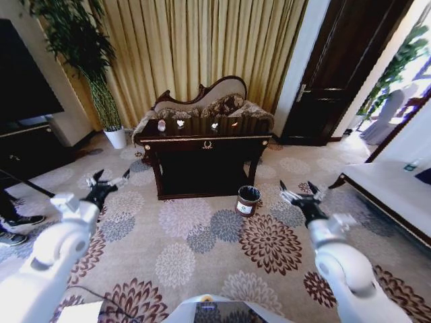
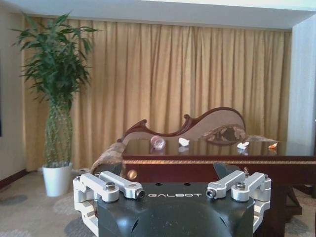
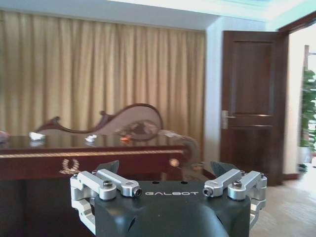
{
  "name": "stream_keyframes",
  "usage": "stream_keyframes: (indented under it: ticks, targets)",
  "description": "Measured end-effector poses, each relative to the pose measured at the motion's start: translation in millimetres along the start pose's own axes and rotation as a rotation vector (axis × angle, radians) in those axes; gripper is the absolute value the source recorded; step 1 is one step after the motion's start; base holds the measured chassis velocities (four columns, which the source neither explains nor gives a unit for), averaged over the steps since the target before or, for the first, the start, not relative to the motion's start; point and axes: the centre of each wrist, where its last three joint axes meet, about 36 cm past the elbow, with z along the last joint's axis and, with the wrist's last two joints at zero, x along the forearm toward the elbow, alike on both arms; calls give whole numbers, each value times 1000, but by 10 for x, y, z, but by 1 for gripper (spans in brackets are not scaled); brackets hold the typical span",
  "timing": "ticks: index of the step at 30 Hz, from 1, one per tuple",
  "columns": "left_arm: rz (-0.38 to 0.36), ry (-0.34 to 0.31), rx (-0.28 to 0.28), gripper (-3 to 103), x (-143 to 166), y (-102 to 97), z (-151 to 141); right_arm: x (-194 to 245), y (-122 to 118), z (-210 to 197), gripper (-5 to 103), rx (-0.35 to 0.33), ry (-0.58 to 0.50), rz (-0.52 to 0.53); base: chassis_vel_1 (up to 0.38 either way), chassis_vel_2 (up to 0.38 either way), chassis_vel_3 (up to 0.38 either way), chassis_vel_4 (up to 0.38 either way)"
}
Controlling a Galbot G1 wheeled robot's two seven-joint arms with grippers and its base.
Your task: Move to the front of the table and place the trash on the table into the trash bin.
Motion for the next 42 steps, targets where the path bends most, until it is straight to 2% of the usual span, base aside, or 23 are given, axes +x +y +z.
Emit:
stream_keyframes:
  ticks: [4,8,14,16,22,31,42]
  targets:
    - [-16,4,-15,100,312,-42,245,344,-114,108,100,32,20,74,0,0,0,0]
    - [6,2,-41,100,355,-90,296,556,-77,63,100,42,38,101,0,0,0,0]
    - [39,-6,-51,100,362,-79,270,588,-42,18,100,20,46,49,0,0,0,0]
    - [80,-14,-50,100,343,-43,261,586,-32,-12,100,-14,49,-30,0,0,0,0]
    - [119,-22,-39,100,309,-50,221,440,-15,-91,100,-13,42,-152,0,0,0,0]
    - [131,1,-4,100,258,-45,197,279,-90,-135,100,-5,54,-129,0,0,0,0]
    - [127,17,3,100,241,-49,169,284,-54,-61,100,-18,56,-148,0,0,0,0]
